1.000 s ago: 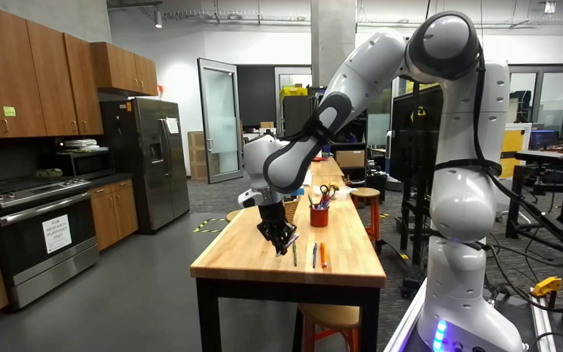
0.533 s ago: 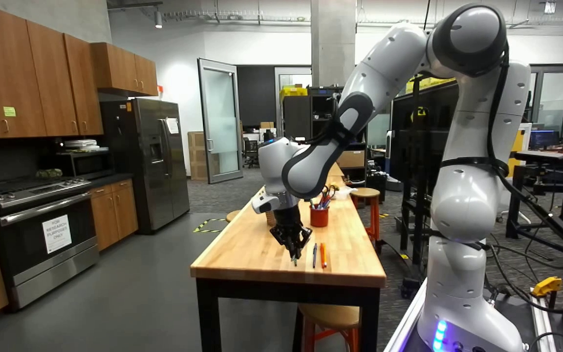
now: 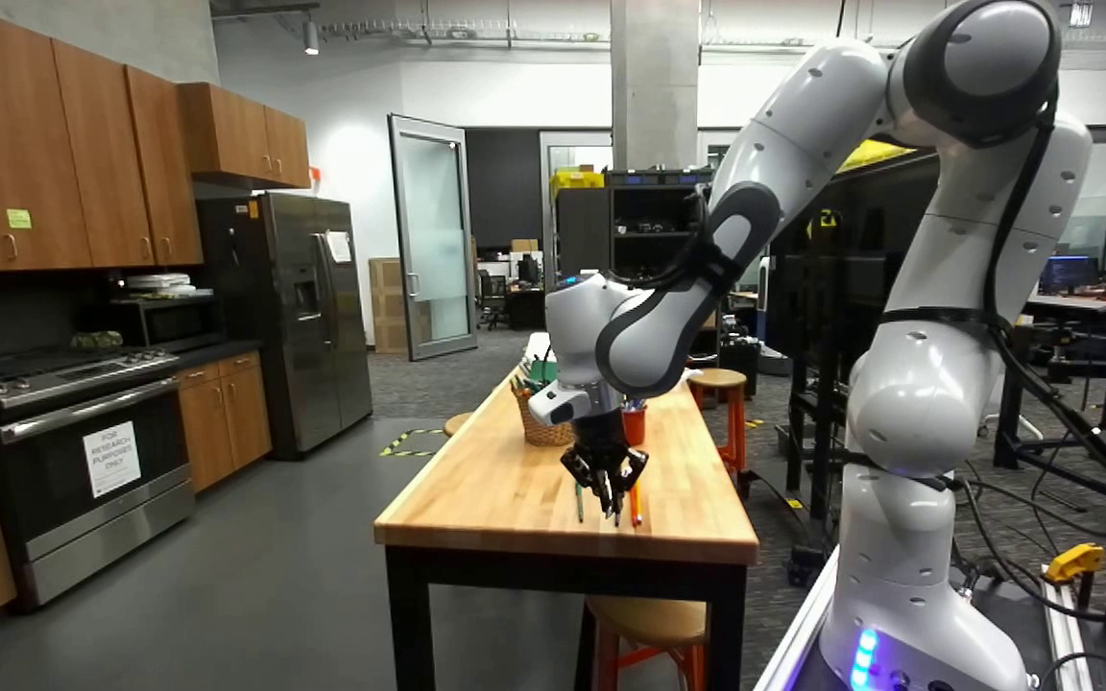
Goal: Move the purple pen to the left.
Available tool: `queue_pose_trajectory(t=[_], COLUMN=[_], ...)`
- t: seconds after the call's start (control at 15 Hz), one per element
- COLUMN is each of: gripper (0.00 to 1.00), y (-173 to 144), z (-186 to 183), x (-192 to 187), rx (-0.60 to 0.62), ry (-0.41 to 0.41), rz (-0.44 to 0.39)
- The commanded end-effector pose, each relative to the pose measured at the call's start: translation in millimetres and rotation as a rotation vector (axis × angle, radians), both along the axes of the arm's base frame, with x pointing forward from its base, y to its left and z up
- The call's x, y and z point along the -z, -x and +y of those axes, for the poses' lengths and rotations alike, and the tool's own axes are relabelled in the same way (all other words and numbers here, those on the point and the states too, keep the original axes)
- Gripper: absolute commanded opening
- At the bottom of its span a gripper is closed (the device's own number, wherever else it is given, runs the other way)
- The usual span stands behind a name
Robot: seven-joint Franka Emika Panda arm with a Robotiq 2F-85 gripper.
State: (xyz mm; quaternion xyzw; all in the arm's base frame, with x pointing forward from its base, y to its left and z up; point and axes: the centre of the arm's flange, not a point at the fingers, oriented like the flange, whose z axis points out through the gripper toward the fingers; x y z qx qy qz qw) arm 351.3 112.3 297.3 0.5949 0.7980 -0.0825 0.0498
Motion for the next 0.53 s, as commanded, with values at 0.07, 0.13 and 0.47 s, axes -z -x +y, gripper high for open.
queue_pose_trajectory(t=[0.07, 0.13, 0.47], gripper=[0.04, 0.04, 0.04], y=[13.6, 9.6, -1.7], z=[-23.3, -26.7, -40.2], x=[-10.4, -13.5, -16.0], rx=[-0.073, -0.085, -0.138], ry=[-0.008, -0.008, -0.018], rz=[-0.033, -0.037, -0.041])
